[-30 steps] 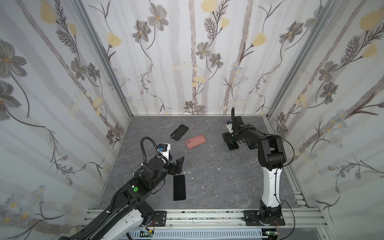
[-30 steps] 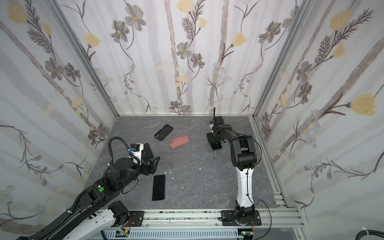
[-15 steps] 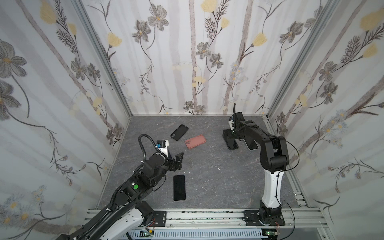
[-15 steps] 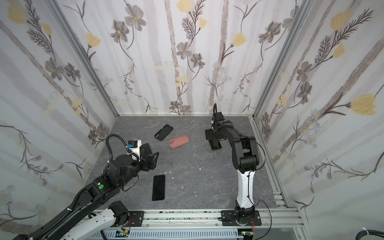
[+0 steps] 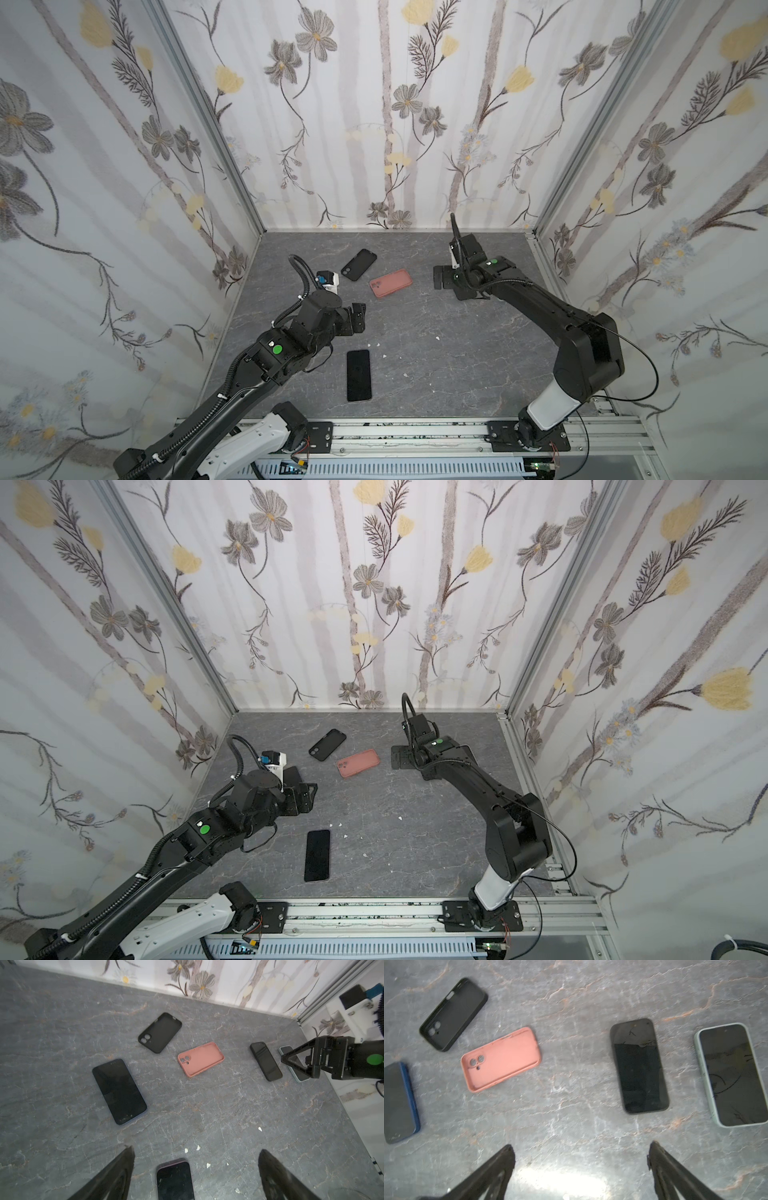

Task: Put the phone into the phone case
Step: 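Move the right gripper to the purple-edged phone nearer the robot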

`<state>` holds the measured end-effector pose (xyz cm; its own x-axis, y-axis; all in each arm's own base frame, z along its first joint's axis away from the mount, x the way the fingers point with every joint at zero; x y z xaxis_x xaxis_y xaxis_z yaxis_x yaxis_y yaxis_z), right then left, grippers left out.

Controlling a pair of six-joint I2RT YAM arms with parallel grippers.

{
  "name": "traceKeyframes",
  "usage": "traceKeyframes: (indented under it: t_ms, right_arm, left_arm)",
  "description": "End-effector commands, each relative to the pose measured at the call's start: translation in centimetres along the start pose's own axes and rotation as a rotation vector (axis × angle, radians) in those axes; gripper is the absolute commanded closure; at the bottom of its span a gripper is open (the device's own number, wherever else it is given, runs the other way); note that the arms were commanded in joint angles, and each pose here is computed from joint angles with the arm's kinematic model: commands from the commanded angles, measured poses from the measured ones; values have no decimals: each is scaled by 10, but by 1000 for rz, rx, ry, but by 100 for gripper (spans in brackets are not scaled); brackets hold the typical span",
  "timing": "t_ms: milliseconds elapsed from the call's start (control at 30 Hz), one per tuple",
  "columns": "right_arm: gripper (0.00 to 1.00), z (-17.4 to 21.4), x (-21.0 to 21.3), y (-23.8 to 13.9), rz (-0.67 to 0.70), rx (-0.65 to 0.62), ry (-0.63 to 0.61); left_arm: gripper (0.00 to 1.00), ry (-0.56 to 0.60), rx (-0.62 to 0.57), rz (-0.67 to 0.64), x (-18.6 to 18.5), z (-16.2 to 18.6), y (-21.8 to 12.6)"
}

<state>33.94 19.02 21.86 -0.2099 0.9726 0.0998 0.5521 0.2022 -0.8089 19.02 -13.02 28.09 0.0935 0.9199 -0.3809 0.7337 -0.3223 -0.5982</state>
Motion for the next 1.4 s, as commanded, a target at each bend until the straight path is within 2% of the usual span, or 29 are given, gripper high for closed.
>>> traceKeyframes:
  t_ms: [0, 167, 267, 367, 533, 767, 1000, 1100, 1367]
  right_arm:
    - [2, 20, 33, -16, -67, -47, 45]
    - [10, 76, 107, -31, -164, -54, 13]
    - [5, 110, 149, -36, -205, -46, -23]
    - [3, 148, 184, -27, -247, 4, -79]
    - [2, 190, 222, -16, -269, 67, -105]
    - [0, 208, 254, -5, -248, 123, -155]
    - [0, 216, 267, 12, -206, 182, -219]
    - [0, 220, 267, 17, -179, 206, -239]
    - [3, 234, 278, 31, -134, 294, -309]
  left_arm:
    - [7, -45, 87, 26, -1, 9, 2]
    - [7, -71, 140, 79, 2, 29, 14]
    - [8, -146, 155, 80, 10, 43, 18]
    - [7, -234, 114, 52, 25, 54, 15]
    - [9, -355, -53, 9, 54, 59, -3]
    - [7, -372, -194, -130, 73, 48, -10]
    - [4, -432, -513, -258, 98, 23, -44]
    - [3, -434, -603, -284, 106, 19, -59]
    - [3, -452, -659, -252, 109, 18, -68]
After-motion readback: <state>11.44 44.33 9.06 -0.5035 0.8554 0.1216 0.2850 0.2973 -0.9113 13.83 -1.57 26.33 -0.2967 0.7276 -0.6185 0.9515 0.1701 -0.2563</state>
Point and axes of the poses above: each gripper's point midway between its finger pads, its own y axis out along the fingers, its own x axis along the line the jaws close on, z = x × y, the point moved 7 cm from there along -y, back along the fingers, and after that the axes turned 5 degrees about -y, right-handed, at the moved point
